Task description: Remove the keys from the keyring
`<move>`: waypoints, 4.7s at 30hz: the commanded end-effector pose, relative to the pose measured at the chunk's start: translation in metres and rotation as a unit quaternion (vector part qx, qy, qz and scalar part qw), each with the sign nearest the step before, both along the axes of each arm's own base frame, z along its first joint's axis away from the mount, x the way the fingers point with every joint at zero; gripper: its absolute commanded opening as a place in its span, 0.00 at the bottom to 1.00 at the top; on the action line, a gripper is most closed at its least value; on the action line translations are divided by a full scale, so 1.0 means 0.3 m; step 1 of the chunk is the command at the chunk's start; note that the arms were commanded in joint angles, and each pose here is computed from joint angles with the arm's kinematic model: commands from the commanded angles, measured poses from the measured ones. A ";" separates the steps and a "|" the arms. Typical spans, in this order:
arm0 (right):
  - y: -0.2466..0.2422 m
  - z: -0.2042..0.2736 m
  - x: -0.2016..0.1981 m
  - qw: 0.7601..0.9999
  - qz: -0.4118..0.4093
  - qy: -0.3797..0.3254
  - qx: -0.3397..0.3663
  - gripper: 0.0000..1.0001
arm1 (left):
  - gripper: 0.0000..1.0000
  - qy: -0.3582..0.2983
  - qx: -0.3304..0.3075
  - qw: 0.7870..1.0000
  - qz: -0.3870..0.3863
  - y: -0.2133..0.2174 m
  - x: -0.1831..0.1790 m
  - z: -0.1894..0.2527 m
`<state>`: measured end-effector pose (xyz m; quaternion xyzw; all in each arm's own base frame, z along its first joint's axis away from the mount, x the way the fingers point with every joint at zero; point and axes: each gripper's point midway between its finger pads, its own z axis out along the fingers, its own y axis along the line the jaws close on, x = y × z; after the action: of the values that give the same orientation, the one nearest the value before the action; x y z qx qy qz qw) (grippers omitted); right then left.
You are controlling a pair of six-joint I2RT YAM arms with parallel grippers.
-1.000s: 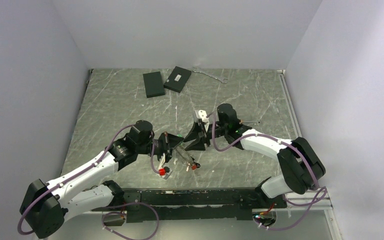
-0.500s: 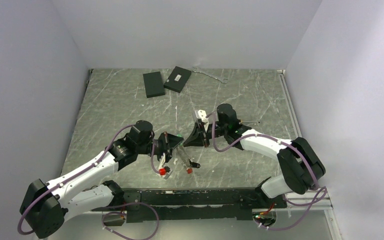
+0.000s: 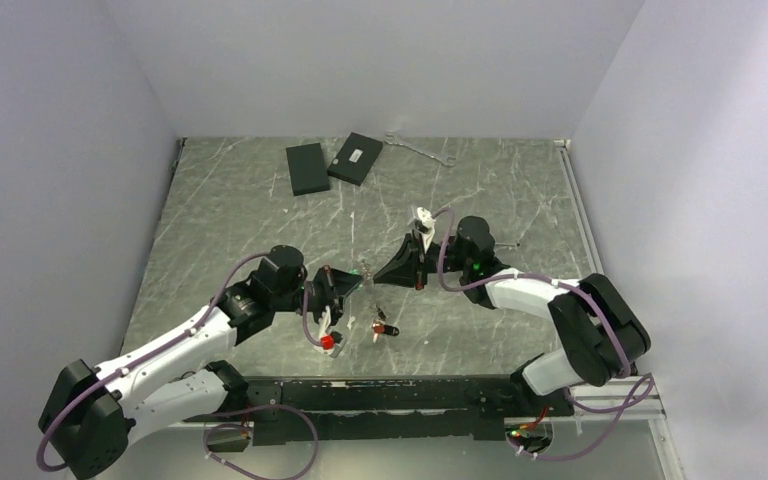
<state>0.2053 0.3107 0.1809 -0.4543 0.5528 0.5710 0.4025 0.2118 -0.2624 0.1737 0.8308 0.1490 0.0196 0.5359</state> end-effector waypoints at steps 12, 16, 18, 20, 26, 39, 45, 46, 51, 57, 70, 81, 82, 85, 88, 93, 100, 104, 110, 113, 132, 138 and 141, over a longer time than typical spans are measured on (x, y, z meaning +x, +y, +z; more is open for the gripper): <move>-0.020 0.030 0.030 1.000 -0.012 -0.009 0.020 0.00 | 0.00 -0.011 -0.009 1.000 0.011 -0.002 0.025 0.047; -0.016 -0.003 -0.009 0.999 0.012 -0.044 -0.003 0.00 | 0.00 -0.024 -0.013 1.000 0.006 -0.016 0.037 0.075; -0.014 -0.032 -0.024 0.998 0.026 -0.058 -0.023 0.05 | 0.00 -0.028 -0.015 0.999 0.007 -0.024 0.049 0.090; -0.022 -0.069 -0.031 0.997 0.030 -0.054 -0.045 0.16 | 0.00 -0.030 -0.016 0.999 0.006 -0.030 0.058 0.101; -0.040 -0.101 -0.051 0.994 0.050 -0.065 -0.070 0.32 | 0.00 -0.043 -0.017 0.999 -0.017 -0.047 0.046 0.109; 0.024 0.017 0.000 0.991 0.058 -0.118 -0.025 0.52 | 0.00 -0.051 -0.028 0.996 -0.062 -0.056 -0.015 0.130; 0.061 0.018 -0.041 0.989 0.088 -0.121 -0.013 0.58 | 0.00 -0.056 -0.039 0.994 -0.081 -0.059 -0.043 0.137; 0.065 0.017 -0.046 0.989 0.090 -0.120 -0.011 0.58 | 0.00 -0.056 -0.040 0.994 -0.083 -0.060 -0.045 0.139; 0.080 0.027 -0.061 0.988 0.100 -0.118 -0.001 0.56 | 0.00 -0.058 -0.041 0.994 -0.087 -0.062 -0.050 0.139; 0.083 0.029 -0.069 0.989 0.100 -0.111 0.000 0.37 | 0.00 -0.055 -0.031 0.995 -0.080 -0.054 -0.042 0.124; 0.031 -0.023 -0.045 0.992 0.060 -0.097 -0.047 0.00 | 0.00 -0.036 -0.014 0.999 -0.003 0.014 0.006 0.107; 0.004 0.043 0.014 0.999 -0.004 -0.046 0.003 0.00 | 0.00 -0.016 0.009 1.000 -0.011 0.028 -0.013 0.002; 0.005 0.042 0.014 0.999 -0.003 -0.047 0.003 0.00 | 0.00 -0.018 0.007 1.000 -0.012 0.025 -0.011 0.004; 0.003 0.035 0.009 0.999 0.000 -0.049 0.001 0.00 | 0.00 -0.014 0.007 1.000 -0.006 0.021 0.002 0.011; 0.001 0.025 0.001 0.999 0.009 -0.053 -0.002 0.00 | 0.00 -0.017 0.004 1.000 -0.003 0.016 0.012 0.023; -0.002 -0.006 -0.015 0.997 0.035 -0.071 -0.020 0.06 | 0.00 -0.040 0.002 0.999 -0.012 -0.001 0.028 0.058; -0.016 -0.090 -0.047 0.990 0.063 -0.108 -0.059 0.44 | 0.00 -0.063 -0.006 0.998 -0.028 -0.040 0.063 0.116; -0.014 -0.080 -0.043 0.991 0.055 -0.111 -0.055 0.53 | 0.00 -0.072 0.004 0.996 -0.057 -0.044 0.032 0.094; 0.005 -0.042 -0.023 0.991 0.044 -0.120 -0.039 0.54 | 0.00 -0.083 0.007 0.993 -0.089 -0.046 -0.007 0.084; 0.023 -0.028 -0.020 0.991 0.043 -0.125 -0.030 0.54 | 0.00 -0.084 0.007 0.992 -0.099 -0.044 -0.024 0.079; 0.099 -0.010 -0.055 0.989 0.075 -0.126 -0.013 0.26 | 0.00 -0.084 0.006 0.990 -0.113 -0.040 -0.051 0.065; 0.094 -0.021 -0.048 0.990 0.067 -0.125 -0.024 0.00 | 0.00 -0.075 0.003 0.993 -0.086 -0.031 -0.029 0.076; 0.090 -0.025 -0.047 0.991 0.060 -0.118 -0.029 0.00 | 0.00 -0.063 0.006 0.996 -0.061 -0.014 -0.016 0.066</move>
<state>0.1848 0.3333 0.1578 -0.5559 0.5058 0.5311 0.3913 0.2051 -0.2685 0.1809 0.8498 0.0573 0.0255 0.5234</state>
